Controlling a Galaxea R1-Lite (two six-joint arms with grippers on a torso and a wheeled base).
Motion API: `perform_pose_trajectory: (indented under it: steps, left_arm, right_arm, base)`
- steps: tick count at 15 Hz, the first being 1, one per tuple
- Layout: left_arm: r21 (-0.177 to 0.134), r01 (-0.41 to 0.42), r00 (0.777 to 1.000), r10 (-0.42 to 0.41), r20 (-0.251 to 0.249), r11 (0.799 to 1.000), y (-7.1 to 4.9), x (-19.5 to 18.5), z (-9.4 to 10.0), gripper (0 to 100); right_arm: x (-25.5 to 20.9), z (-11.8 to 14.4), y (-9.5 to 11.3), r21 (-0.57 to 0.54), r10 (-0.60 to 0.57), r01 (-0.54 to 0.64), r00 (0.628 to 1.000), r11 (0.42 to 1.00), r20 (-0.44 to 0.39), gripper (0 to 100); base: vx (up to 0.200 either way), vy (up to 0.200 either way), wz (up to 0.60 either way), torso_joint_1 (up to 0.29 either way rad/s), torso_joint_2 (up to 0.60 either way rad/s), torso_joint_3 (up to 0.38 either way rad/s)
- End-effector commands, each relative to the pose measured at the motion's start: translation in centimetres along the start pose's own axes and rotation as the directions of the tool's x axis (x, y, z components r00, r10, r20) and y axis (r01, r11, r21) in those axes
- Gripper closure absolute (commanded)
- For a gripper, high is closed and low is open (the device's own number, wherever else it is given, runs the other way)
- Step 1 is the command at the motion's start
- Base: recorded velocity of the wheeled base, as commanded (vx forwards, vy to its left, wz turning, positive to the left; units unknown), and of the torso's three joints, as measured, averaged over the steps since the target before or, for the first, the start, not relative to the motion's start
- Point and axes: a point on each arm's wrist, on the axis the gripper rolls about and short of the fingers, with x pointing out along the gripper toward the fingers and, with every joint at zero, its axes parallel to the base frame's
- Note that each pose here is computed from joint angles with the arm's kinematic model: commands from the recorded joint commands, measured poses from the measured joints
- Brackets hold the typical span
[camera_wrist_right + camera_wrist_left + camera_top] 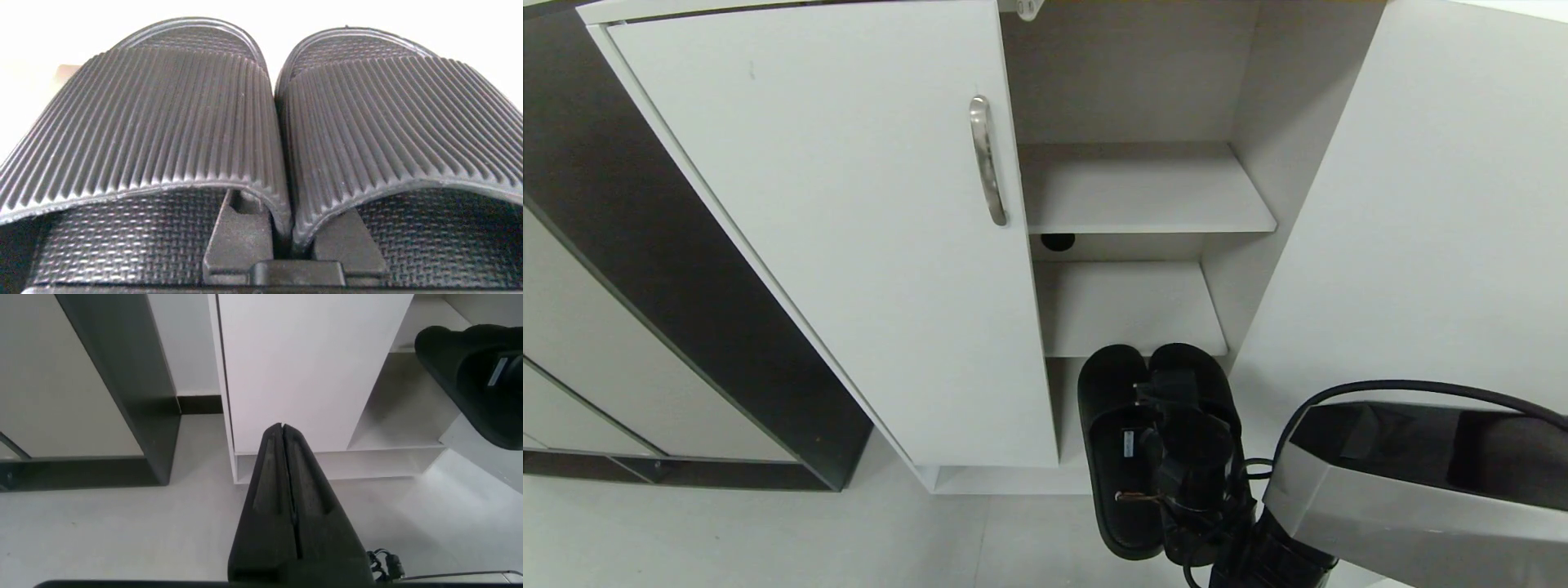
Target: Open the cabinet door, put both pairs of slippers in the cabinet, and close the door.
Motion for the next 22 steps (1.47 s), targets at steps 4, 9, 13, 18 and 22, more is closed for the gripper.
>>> perform_pose_trajectory:
  steps: [4, 9, 13, 18, 22]
  left_arm:
    - [0.000, 0.001, 1.000, -0.001, -0.001, 1.000, 0.0, 0.0, 0.0, 100]
    - [0.002, 0.001, 1.000, -0.001, -0.001, 1.000, 0.0, 0.0, 0.0, 100]
    - [0.002, 0.002, 1.000, -0.002, -0.001, 1.000, 0.0, 0.0, 0.0, 100]
    - [0.002, 0.002, 1.000, -0.002, -0.001, 1.000, 0.0, 0.0, 0.0, 100]
    - [-0.002, -0.001, 1.000, 0.001, -0.001, 1.000, 0.0, 0.0, 0.0, 100]
  right_arm:
    - [0.3, -0.4, 0.2, 0.005, -0.002, 0.002, 1.000, 1.000, 0.005, 100]
    - [0.3, -0.1, 0.3, 0.020, 0.001, -0.002, 1.000, 1.000, 0.020, 100]
    - [0.6, 1.4, 0.6, 0.006, 0.015, -0.016, 0.996, 1.000, 0.084, 100]
    - [4.4, 1.4, -0.1, 0.035, -0.048, 0.045, 0.995, 0.998, 0.092, 100]
    - [6.3, 1.1, 0.4, 0.014, -0.066, 0.065, 0.996, 0.998, 0.066, 100]
  base:
    - [0.200, 0.000, 0.00, 0.000, 0.00, 0.004]
    - [0.200, 0.000, 0.00, 0.004, 0.00, 0.000]
    - [0.000, 0.000, 0.00, 0.000, 0.00, 0.000]
    - [0.000, 0.000, 0.00, 0.000, 0.00, 0.000]
    - [0.000, 0.000, 0.00, 0.000, 0.00, 0.000]
